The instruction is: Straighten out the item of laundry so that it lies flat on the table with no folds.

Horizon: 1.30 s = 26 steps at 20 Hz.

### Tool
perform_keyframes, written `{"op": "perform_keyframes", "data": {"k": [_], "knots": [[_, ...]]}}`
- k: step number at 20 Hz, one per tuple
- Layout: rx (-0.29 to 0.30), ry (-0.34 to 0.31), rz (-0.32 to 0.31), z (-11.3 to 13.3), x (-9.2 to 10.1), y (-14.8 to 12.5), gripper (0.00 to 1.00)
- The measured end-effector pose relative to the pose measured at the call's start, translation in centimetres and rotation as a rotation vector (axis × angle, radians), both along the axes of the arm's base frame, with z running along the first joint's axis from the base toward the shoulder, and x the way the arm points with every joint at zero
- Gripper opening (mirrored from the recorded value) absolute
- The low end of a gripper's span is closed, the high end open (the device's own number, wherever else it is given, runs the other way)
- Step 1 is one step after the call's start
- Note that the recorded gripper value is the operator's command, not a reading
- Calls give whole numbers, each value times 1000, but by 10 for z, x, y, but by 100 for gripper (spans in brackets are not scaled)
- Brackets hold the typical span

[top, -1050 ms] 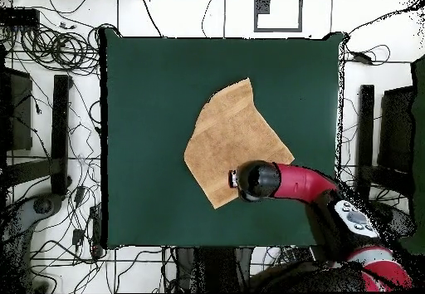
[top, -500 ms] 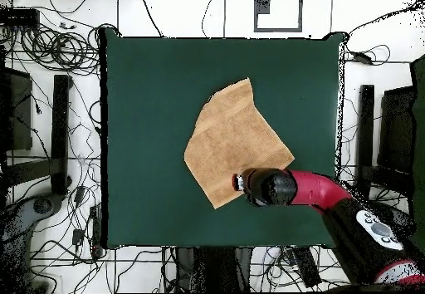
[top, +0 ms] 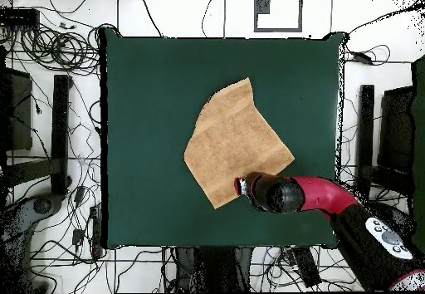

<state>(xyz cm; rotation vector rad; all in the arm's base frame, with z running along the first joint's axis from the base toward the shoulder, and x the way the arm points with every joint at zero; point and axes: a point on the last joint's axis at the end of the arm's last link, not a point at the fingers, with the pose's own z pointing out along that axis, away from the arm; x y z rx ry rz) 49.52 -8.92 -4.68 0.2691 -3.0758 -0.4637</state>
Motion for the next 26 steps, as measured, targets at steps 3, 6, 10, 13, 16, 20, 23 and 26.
{"op": "perform_keyframes", "data": {"k": [3, 6, 10, 13, 16, 20, 23, 26], "knots": [[55, -58, 12, -1, -7, -7, 0], [95, -90, 2, -2, -11, -12, 0], [192, -135, -58, -7, -17, -23, 0], [285, -152, -100, -12, -20, -32, 0], [349, -163, -69, -16, -20, -39, 0], [398, -167, 39, -19, -14, -43, 0], [421, -158, 166, -19, -6, -45, 0], [404, -129, 253, -19, 1, -43, 0]]}}
